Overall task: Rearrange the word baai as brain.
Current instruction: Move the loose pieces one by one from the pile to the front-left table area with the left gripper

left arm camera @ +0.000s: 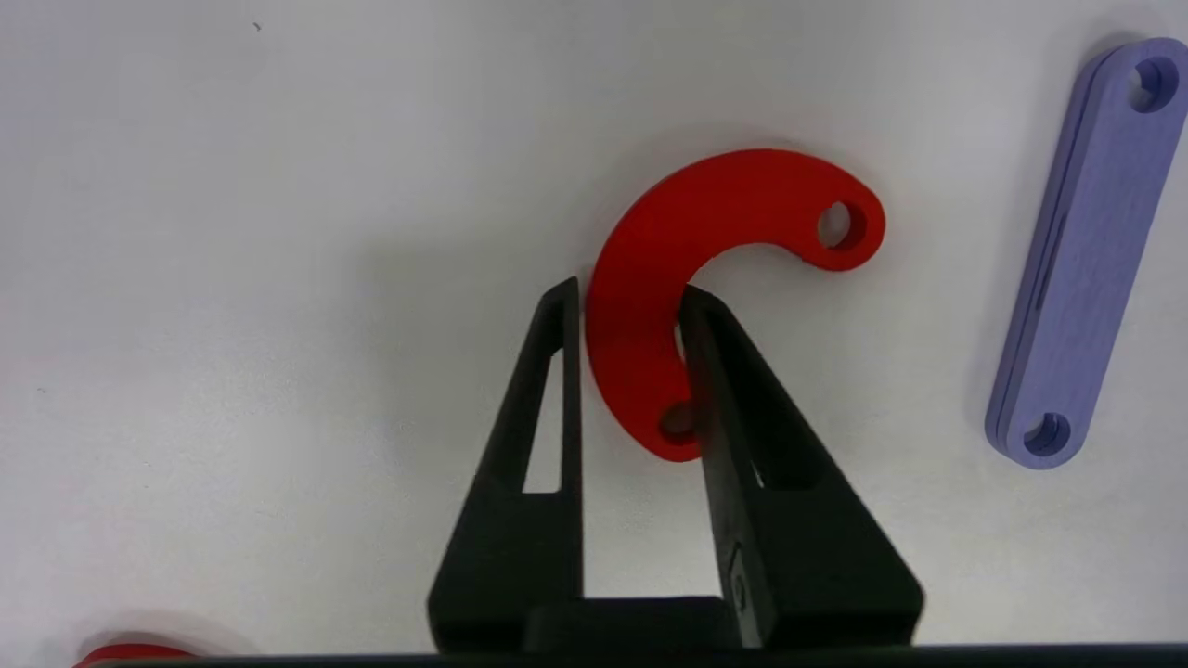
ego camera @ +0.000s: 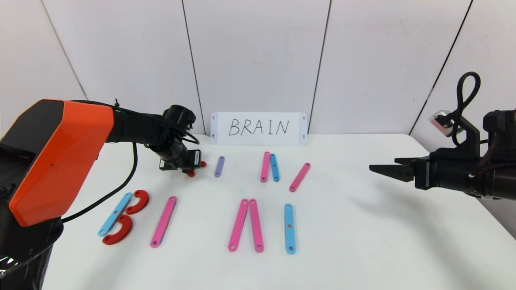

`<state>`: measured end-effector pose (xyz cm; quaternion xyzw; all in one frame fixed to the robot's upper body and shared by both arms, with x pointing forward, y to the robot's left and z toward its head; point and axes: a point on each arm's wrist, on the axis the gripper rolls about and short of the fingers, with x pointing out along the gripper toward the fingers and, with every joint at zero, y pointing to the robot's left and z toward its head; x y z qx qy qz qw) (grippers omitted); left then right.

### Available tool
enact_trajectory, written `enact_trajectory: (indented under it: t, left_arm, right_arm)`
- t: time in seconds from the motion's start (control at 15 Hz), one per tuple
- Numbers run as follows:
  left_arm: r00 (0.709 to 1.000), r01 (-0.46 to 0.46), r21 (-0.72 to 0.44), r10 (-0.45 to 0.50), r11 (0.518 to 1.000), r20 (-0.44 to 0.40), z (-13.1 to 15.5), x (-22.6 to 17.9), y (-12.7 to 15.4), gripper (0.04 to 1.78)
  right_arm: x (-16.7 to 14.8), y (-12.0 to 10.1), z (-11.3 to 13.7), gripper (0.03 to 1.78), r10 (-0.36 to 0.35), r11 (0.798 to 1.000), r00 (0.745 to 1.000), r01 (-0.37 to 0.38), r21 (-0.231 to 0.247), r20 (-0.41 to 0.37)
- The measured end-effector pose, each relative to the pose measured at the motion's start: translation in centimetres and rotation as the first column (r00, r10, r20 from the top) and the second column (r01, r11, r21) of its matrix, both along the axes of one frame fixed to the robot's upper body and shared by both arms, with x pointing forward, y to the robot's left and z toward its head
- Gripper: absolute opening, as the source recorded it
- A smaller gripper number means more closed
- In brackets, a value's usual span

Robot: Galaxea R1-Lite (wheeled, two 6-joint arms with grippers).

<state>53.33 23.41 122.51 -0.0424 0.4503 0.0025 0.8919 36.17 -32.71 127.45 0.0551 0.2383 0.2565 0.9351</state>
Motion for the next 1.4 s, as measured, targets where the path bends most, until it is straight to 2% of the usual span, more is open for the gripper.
enact_trajectory:
  t: [0.6, 0.8, 1.0, 1.2, 1.27, 1.4]
  left_arm:
    - [1.0, 0.01, 0.001, -0.01, 1.0, 0.003, 0.5, -0.2, 0.0, 0.29]
    - [0.996, 0.082, 0.032, -0.083, 0.996, 0.031, 2.0, -0.7, 0.1, 0.29]
    - [0.979, 0.195, 0.045, -0.197, 0.98, 0.059, 3.5, -1.1, 0.3, 0.29]
    - [0.927, 0.364, 0.086, -0.37, 0.927, 0.061, 4.3, -1.6, 1.1, 0.29]
    - [0.901, 0.425, 0.102, -0.431, 0.899, 0.051, 4.5, -1.8, 1.4, 0.29]
    - [0.825, 0.554, 0.136, -0.563, 0.821, 0.042, 4.7, -2.0, 2.0, 0.29]
  right_arm:
    - [-0.1, 0.0, 0.0, 1.73, 0.001, 1.0, 1.0, -0.001, -0.001, 0.008]
    - [-0.1, 0.0, 0.1, 1.73, 0.0, 1.0, 1.0, 0.0, 0.0, 0.009]
    - [0.1, -0.1, 0.1, 1.73, -0.003, 1.0, 1.0, 0.003, -0.001, 0.009]
    - [0.1, -0.2, 0.1, 1.73, -0.007, 1.0, 1.0, 0.007, 0.005, 0.007]
    - [0.1, -0.3, 0.0, 1.73, -0.009, 1.0, 1.0, 0.008, 0.005, 0.006]
    - [0.1, -0.3, -0.1, 1.73, -0.009, 1.0, 1.0, 0.009, 0.006, 0.002]
